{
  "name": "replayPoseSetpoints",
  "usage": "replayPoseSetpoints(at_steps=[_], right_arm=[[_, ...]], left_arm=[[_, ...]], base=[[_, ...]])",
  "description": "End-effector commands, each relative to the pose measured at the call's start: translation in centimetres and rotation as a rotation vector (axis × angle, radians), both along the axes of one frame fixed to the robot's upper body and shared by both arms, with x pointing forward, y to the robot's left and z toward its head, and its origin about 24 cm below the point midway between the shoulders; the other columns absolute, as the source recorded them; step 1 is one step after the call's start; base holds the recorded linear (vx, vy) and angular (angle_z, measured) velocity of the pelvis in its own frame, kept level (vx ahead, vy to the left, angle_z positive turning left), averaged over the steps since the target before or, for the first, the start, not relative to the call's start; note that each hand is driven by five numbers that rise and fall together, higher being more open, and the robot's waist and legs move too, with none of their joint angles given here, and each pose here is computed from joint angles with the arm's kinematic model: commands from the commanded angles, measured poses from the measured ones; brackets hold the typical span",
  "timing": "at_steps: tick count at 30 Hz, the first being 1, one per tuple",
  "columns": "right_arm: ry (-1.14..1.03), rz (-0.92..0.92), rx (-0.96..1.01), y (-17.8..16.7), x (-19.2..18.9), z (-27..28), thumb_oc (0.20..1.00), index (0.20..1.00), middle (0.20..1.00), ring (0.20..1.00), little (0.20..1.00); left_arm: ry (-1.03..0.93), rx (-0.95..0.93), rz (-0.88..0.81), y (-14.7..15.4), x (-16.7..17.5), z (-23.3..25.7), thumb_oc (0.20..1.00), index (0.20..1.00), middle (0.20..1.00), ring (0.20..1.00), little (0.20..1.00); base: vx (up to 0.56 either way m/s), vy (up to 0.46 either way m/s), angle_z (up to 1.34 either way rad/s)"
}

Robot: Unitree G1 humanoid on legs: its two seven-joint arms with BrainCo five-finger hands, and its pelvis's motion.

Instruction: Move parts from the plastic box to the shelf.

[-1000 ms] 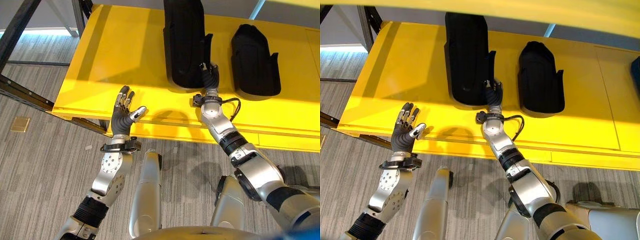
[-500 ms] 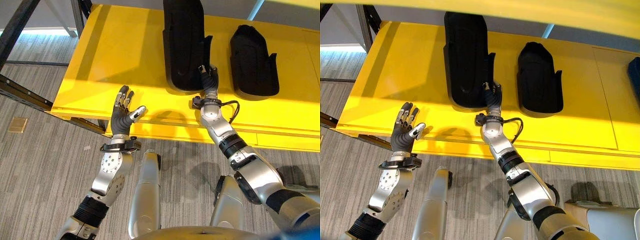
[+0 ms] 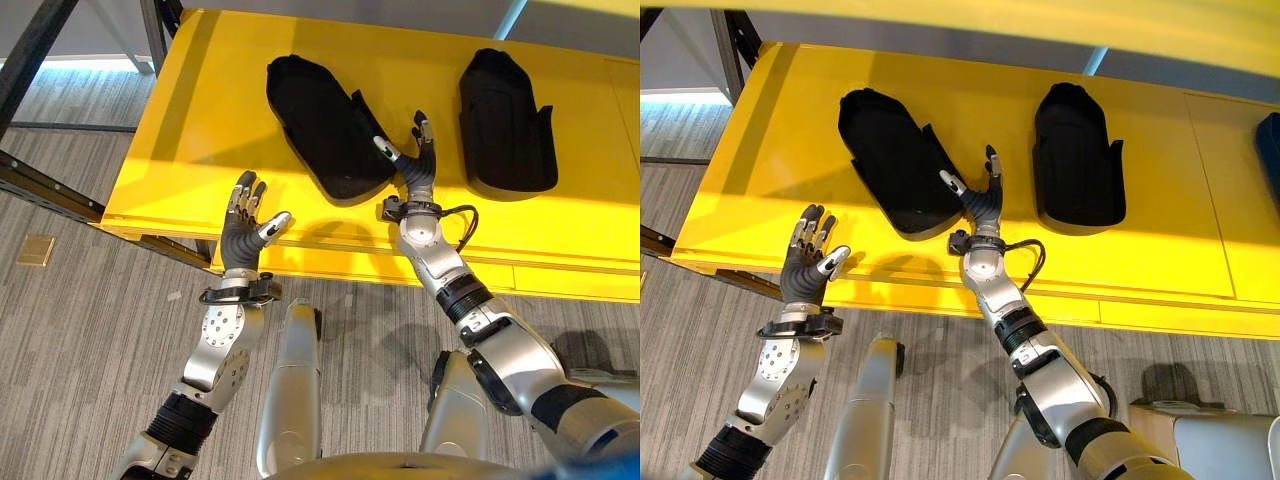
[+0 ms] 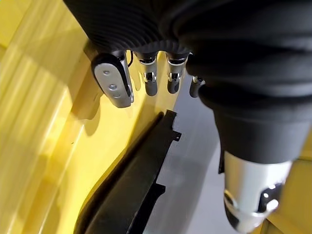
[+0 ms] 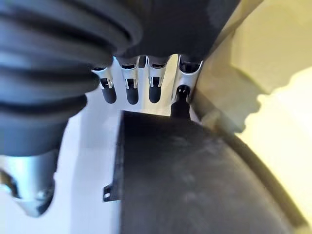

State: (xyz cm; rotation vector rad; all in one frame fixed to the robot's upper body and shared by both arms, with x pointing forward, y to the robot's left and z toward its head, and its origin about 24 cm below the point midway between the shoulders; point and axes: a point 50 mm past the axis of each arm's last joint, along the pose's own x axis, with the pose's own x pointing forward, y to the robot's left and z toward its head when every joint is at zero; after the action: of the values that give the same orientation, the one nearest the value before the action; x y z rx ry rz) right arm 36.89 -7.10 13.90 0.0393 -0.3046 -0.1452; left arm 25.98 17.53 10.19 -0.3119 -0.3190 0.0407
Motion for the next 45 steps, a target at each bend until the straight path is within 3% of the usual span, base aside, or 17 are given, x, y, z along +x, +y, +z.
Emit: replayPoseSetpoints(at_steps=[1,17,28,34,45], right_arm=[[0.31,0.022,0.037,1.3,-1.9,-7.1,1.0,1.0,1.0,1.0,1.0],[0.236,0.089,0.033,1.8,-2.8,-6.3,1.0,1.0,1.0,1.0,1.0],[0.179,0.256,0.072,3.8,-4.7,-5.7,1.0,1.0,1.0,1.0,1.0],[0.141,0.358,0.09,5.5,-5.5,-4.7,1.0,1.0,1.0,1.0,1.0],[0.097,0.445,0.092,7.0,-5.9,-3.4,1.0,1.0,1.0,1.0,1.0]], left_arm=[[0.069,-0.014,-0.007,-1.2,1.5,-0.9,1.0,1.0,1.0,1.0,1.0],[0.083,-0.011,0.014,-0.9,1.5,-1.2,1.0,1.0,1.0,1.0,1.0],[0.07,-0.026,0.056,-0.2,1.3,-1.0,1.0,1.0,1.0,1.0,1.0],[0.014,-0.024,0.185,2.0,1.3,0.2,1.0,1.0,1.0,1.0,1.0],[-0.054,-0.042,0.232,2.9,0.9,1.6,1.0,1.0,1.0,1.0,1.0]], base=[[0.0,0.0,0.0],[0.0,0.0,0.0],[0.0,0.0,0.0],[0.0,0.0,0.0],[0.0,-0.001,0.0]])
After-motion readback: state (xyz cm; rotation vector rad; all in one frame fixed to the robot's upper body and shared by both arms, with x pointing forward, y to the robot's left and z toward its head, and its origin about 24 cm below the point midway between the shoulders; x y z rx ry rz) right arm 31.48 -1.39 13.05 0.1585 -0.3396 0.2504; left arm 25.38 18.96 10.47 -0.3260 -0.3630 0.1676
